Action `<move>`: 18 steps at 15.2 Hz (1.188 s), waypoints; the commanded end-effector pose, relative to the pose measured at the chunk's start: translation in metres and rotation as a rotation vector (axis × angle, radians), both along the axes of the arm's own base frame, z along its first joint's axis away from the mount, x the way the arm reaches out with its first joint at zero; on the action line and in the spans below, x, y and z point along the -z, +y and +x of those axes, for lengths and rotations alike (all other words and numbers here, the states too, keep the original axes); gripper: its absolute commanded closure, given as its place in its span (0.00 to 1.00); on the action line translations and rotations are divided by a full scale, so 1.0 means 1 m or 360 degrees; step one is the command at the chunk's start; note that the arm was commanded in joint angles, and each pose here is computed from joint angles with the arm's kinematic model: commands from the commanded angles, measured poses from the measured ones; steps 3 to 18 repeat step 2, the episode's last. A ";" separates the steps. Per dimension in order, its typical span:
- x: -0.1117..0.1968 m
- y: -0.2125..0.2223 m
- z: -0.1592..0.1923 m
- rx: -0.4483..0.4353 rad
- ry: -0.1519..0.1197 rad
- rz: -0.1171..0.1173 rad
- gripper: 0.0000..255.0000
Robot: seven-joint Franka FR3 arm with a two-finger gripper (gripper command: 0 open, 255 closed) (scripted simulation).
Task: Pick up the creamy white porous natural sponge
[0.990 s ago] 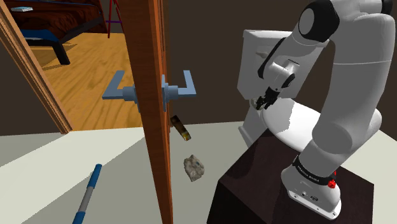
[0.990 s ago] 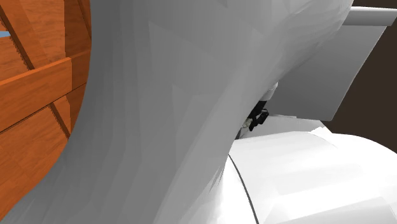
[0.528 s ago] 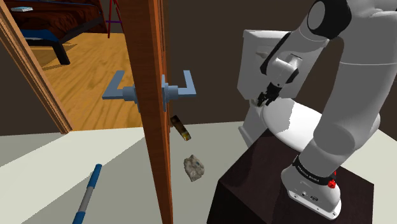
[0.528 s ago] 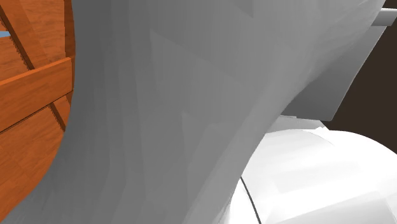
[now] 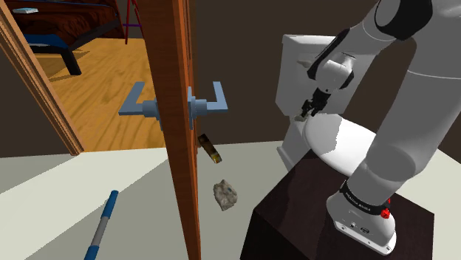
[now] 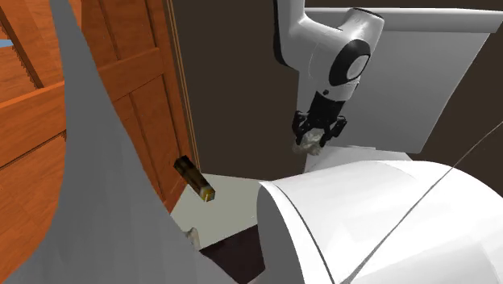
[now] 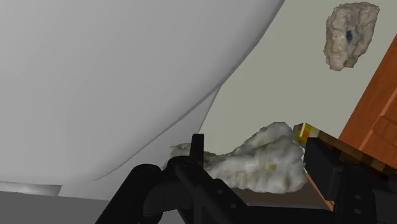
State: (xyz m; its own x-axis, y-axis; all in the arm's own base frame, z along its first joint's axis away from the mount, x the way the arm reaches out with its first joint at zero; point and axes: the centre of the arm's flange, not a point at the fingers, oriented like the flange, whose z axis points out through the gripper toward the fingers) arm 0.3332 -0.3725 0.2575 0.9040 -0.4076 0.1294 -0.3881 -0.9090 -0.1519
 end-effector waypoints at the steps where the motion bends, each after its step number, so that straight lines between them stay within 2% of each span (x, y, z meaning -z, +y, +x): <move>1: -0.006 0.000 0.000 0.0000 0.0001 0.0000 1.00; 18: -0.006 0.000 0.000 0.0000 0.0001 0.0000 1.00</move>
